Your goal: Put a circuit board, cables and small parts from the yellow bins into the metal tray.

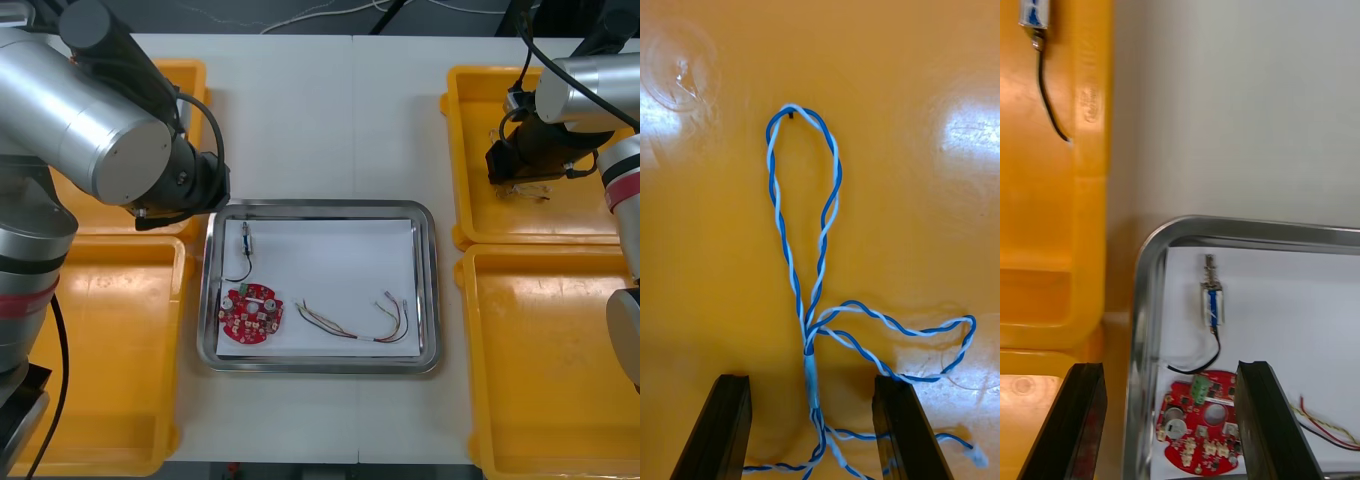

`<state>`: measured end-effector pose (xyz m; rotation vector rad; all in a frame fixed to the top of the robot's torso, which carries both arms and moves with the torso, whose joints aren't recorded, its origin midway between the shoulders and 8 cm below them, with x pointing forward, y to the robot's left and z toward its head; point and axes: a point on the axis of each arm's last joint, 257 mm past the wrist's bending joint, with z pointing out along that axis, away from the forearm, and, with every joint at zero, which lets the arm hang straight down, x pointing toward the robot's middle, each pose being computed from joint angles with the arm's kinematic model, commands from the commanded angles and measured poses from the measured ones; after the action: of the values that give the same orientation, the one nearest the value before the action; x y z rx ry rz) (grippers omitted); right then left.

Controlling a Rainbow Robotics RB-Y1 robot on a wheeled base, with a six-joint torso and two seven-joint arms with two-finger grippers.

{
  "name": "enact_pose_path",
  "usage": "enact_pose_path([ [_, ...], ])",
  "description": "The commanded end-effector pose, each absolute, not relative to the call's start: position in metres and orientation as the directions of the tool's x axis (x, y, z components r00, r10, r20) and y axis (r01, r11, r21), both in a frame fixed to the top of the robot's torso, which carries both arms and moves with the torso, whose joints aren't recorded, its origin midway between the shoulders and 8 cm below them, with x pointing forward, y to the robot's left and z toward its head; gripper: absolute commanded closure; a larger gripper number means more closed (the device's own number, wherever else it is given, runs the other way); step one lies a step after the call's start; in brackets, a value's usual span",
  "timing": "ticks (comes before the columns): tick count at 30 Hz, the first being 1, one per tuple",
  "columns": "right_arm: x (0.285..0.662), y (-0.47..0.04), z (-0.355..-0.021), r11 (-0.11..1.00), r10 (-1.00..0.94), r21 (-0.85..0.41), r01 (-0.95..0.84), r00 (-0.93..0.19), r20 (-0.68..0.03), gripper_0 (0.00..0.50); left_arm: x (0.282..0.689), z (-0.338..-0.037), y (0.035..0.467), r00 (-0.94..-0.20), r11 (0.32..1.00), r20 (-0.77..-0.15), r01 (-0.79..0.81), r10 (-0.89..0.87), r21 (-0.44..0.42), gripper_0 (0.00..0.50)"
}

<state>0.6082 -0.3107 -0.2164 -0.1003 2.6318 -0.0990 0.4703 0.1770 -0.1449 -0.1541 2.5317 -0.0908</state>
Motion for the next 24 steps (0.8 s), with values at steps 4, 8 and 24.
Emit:
enact_pose_path([
  [4, 0.611, -0.305, -0.206, 0.994, -0.095, -0.089, -0.060, -0.873, -0.479, 0.026, 0.482, -0.107, 0.219, -0.770, 0.997, -0.635, -0.071, -0.072, -0.027, 0.000],
  [8, 0.611, -0.306, -0.206, 0.994, -0.095, -0.088, -0.059, -0.873, -0.479, 0.157, 0.486, -0.101, 0.236, -0.763, 0.995, -0.640, -0.095, -0.088, -0.023, 0.000],
  [24, 0.617, -0.314, -0.179, 0.988, -0.141, -0.127, -0.087, -0.843, -0.519, 0.500, 0.522, -0.103, 0.288, -0.773, 0.986, -0.626, -0.164, -0.102, 0.042, 0.000],
])
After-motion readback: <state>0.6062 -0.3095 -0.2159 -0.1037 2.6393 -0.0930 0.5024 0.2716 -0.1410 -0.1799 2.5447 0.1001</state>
